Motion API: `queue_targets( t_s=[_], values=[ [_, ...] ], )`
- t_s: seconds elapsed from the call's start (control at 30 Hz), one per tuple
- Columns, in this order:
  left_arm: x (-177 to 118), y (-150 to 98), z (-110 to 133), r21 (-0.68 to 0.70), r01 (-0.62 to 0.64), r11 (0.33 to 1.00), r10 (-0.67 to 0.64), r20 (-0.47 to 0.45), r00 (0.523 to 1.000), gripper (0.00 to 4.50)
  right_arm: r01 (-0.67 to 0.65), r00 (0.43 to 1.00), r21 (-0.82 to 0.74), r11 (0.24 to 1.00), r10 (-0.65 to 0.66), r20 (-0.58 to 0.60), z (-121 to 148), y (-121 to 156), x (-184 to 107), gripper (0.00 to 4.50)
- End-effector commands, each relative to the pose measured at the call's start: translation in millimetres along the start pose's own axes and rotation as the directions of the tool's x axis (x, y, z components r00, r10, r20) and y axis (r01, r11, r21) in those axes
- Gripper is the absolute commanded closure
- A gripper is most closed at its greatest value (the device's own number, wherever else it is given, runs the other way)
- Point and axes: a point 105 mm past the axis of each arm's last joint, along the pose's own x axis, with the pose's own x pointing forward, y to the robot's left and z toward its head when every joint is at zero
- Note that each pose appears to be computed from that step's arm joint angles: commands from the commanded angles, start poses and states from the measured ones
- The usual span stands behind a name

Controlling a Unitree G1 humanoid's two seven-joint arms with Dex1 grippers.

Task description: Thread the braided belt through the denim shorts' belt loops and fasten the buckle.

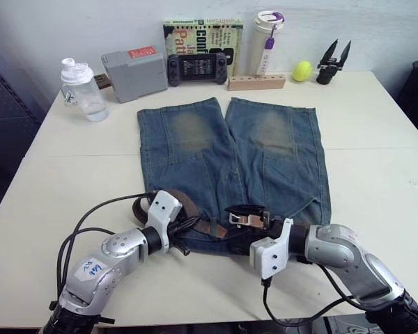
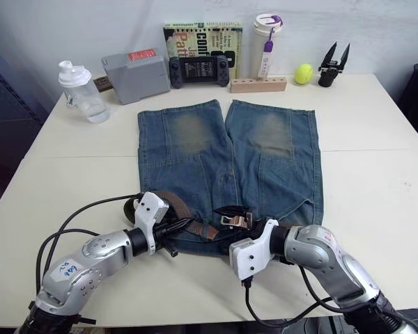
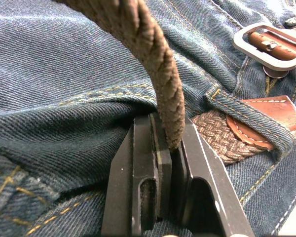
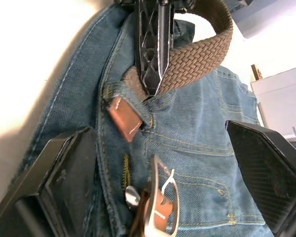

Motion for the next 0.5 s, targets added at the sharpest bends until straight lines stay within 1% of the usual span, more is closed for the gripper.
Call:
queue_targets(
  t_s=[0.03, 0.17, 0.3, 0.4, 0.5],
  values=[
    [1, -4, -47, -0.071, 0.004, 0.998, -0.016, -0.175, 0.984, 4.5, 0.036, 0.999, -0.038, 0.999, -0.036, 0.011, 3, -11, 4, 0.05],
    [1, -4, -46, -0.071, 0.006, 0.997, -0.018, -0.172, 0.985, 4.5, 0.044, 0.999, -0.037, 0.998, -0.044, 0.008, 2, -13, 3, 0.05],
    [1, -6, -46, -0.075, 0.014, 0.997, -0.026, -0.17, 0.985, 4.5, 0.07, 0.997, -0.036, 0.997, -0.07, -0.007, -2, -24, -1, 0.05],
    [2, -7, -46, -0.078, 0.017, 0.997, -0.03, -0.168, 0.985, 4.5, 0.042, 0.998, -0.054, 0.998, -0.044, -0.042, -11, -17, 0, 0.05],
    [2, -7, -46, -0.08, 0.018, 0.997, -0.031, -0.166, 0.986, 4.5, 0.016, 0.998, -0.068, 0.998, -0.02, -0.051, -14, -11, 1, 0.05]
  ],
)
